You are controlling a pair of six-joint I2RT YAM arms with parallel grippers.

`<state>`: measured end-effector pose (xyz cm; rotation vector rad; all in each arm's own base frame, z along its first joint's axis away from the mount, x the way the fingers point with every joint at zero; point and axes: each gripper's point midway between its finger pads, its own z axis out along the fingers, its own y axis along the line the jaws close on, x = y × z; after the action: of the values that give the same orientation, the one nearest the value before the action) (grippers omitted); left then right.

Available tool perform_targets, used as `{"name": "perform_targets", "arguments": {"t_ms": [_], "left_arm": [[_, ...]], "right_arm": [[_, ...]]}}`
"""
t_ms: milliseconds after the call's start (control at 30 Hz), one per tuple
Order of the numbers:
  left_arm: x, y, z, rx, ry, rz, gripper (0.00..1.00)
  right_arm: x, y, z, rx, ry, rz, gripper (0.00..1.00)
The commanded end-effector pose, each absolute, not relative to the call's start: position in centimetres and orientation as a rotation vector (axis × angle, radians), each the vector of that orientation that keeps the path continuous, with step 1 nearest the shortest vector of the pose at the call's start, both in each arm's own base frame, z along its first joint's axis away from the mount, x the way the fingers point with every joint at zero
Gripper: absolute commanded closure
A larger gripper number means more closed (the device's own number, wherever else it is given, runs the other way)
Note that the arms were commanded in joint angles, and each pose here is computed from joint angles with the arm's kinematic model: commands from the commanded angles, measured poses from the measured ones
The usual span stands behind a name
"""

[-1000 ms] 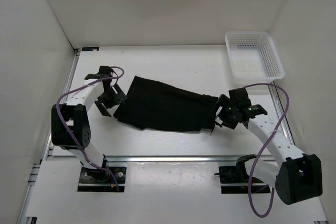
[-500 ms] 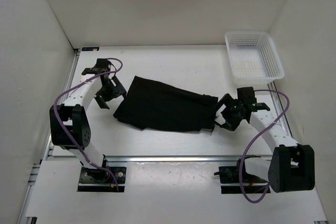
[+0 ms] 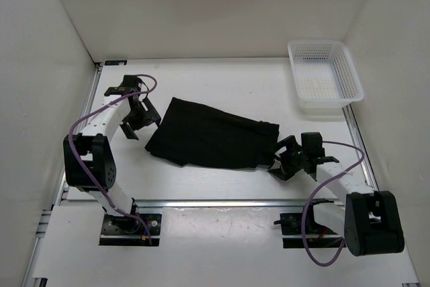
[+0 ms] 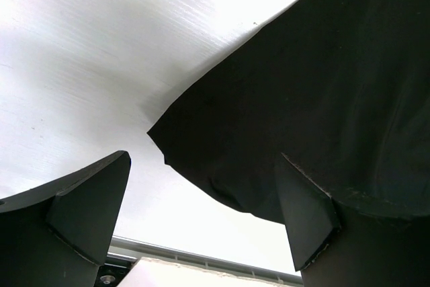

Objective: Fold and stack the shorts
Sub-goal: Fold the shorts

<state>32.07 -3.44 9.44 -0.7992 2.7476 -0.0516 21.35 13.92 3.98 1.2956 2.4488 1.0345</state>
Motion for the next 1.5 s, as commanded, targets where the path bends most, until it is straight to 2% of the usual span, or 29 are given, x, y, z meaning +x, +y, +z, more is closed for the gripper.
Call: {"name": "perform_targets", "arguments": {"t_ms": [0,300,533,667,700,767,800,933,1067,1200,1367,1400,1467], "left_arm": [[32.2,-2.9,10.6,-0.772,2.719,-0.027,0.01],[32.2,-2.9,10.3,-0.774,2.727,-0.023,0.01],[31.9,-2.4,9.4,-0.793,2.747,0.005,0.01],[32.1,-2.4,9.2,-0.793,2.747,0.006,0.01],[32.1,-2.4,9.2,-0.793,2.747,0.006,0.01],[32.1,-2.4,8.9,-0.810,2.753,0.009,0.01],[31.9,-2.1,8.6,-0.839,2.755,0.014,0.01],[32.1,-1.9,8.3,-0.863,2.744,-0.017,0.01],[32.1,-1.2,8.3,-0.875,2.740,-0.011,0.06],[32.6,-1.0,8.4,-0.854,2.744,-0.019,0.19],[33.1,-1.2,6.7,-0.869,2.757,-0.030,0.82],[32.9,-1.9,5.7,-0.859,2.798,-0.046,0.90],[33.6,-3.4,5.0,-0.827,2.812,-0.086,0.90]], "right_arm": [[24.9,14.0,5.5,1.279,2.298,1.103,0.07],[27.6,13.3,5.1,1.289,2.257,1.033,0.12],[28.5,11.6,3.1,1.181,2.381,0.789,0.17],[28.9,12.6,1.8,1.142,2.426,0.826,0.36],[29.3,12.8,1.9,1.128,2.415,0.847,0.48],[29.5,13.4,2.0,1.093,2.429,0.874,0.62],[29.7,13.4,2.0,1.081,2.432,0.871,0.74],[31.1,13.2,4.0,1.010,2.401,0.856,0.99],[31.4,12.1,5.6,0.939,2.480,0.708,1.00],[32.0,10.6,8.7,0.829,2.461,0.589,1.00],[32.1,10.4,12.2,0.654,2.486,0.509,1.00],[32.1,10.7,13.1,0.611,2.479,0.499,1.00],[32.6,11.1,15.2,0.526,2.450,0.467,1.00]]}}
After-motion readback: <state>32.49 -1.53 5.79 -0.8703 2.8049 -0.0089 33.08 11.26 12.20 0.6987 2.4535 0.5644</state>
